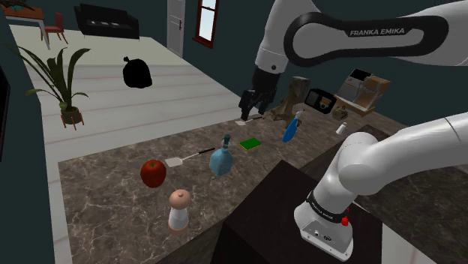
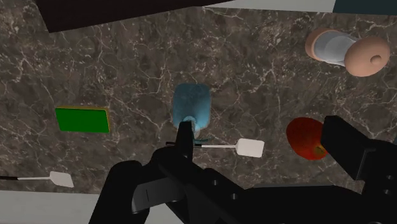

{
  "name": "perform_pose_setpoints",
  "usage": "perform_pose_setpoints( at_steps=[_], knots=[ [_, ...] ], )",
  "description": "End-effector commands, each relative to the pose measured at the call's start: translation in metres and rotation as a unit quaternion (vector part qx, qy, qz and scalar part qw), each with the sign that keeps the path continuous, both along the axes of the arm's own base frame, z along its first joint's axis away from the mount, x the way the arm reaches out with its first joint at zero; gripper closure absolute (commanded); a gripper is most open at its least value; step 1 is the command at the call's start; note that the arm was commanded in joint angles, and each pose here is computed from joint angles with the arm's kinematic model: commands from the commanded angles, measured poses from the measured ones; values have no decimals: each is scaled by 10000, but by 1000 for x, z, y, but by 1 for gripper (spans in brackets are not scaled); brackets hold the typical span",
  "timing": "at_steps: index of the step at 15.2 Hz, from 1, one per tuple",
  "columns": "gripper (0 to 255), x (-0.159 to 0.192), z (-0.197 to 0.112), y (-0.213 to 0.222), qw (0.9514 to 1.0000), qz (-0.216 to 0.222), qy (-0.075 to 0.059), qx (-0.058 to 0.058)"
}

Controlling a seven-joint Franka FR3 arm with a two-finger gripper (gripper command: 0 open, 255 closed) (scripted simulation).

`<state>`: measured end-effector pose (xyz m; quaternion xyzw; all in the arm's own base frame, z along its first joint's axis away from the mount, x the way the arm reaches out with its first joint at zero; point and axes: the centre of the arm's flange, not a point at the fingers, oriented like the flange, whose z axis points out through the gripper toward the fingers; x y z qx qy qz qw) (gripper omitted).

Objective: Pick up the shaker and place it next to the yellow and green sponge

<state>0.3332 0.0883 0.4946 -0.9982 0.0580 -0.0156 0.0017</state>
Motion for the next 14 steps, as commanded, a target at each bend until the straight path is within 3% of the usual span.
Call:
perform_pose_setpoints(
  at_steps=[1, 14],
  knots=[
    [0, 4, -21, 16, 10000, 23, -34, 52],
    [0, 29, -138, 128, 9989, 202, -203, 373]
  ],
)
